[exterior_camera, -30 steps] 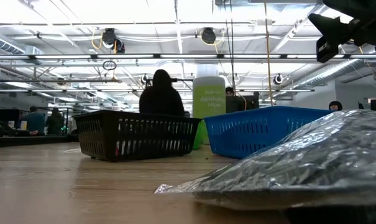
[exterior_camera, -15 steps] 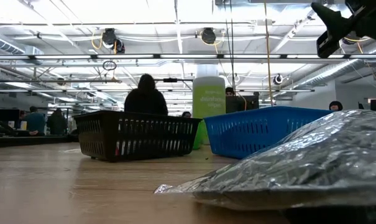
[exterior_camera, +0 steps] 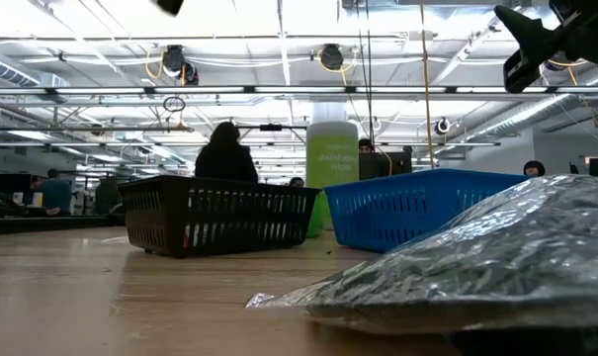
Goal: Pick & Place Travel size toiletries
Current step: Put the left black hairbrush into the blue bin
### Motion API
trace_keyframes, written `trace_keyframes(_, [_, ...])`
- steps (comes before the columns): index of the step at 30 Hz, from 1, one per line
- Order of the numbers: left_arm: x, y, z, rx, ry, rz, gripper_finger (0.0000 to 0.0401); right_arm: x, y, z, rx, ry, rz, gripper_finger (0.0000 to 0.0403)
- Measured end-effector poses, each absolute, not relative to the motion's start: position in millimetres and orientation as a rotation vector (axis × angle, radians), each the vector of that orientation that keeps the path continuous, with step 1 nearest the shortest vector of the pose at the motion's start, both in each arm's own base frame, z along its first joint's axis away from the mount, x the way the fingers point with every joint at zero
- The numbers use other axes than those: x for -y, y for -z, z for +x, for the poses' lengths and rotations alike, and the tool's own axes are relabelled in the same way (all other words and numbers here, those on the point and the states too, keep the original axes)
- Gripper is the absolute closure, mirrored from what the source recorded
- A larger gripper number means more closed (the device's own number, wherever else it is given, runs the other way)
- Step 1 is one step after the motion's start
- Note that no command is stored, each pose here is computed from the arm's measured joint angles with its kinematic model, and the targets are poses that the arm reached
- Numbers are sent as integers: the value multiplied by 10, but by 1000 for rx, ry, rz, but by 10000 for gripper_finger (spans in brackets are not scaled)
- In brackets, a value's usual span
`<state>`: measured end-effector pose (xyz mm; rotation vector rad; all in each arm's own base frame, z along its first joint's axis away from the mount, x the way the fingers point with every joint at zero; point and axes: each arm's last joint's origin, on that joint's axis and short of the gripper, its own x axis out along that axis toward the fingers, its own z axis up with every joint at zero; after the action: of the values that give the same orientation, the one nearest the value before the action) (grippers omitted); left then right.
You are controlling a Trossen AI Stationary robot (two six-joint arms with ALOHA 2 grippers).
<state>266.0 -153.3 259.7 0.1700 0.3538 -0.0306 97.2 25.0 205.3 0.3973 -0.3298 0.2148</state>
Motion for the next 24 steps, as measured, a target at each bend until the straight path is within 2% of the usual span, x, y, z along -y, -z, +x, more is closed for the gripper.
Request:
trace_keyframes(5, [945,-2605,2201,-162,-20,79,238,-254,-2012,986,292,-197,321,261])
trace_keyframes(12, [615,-2504,1576,0,-39,-1,238,-277,-1934,1066,199,-174,235,261])
trace_keyframes(18, [493,-2267,1374,22,-121,-47,238,-476,-2228,1382,18,-184,129,261])
trace_keyframes(24, [468,-2135,1331,3,-134,-61,238,-1015,-2448,1929,-236,-268,-70,261])
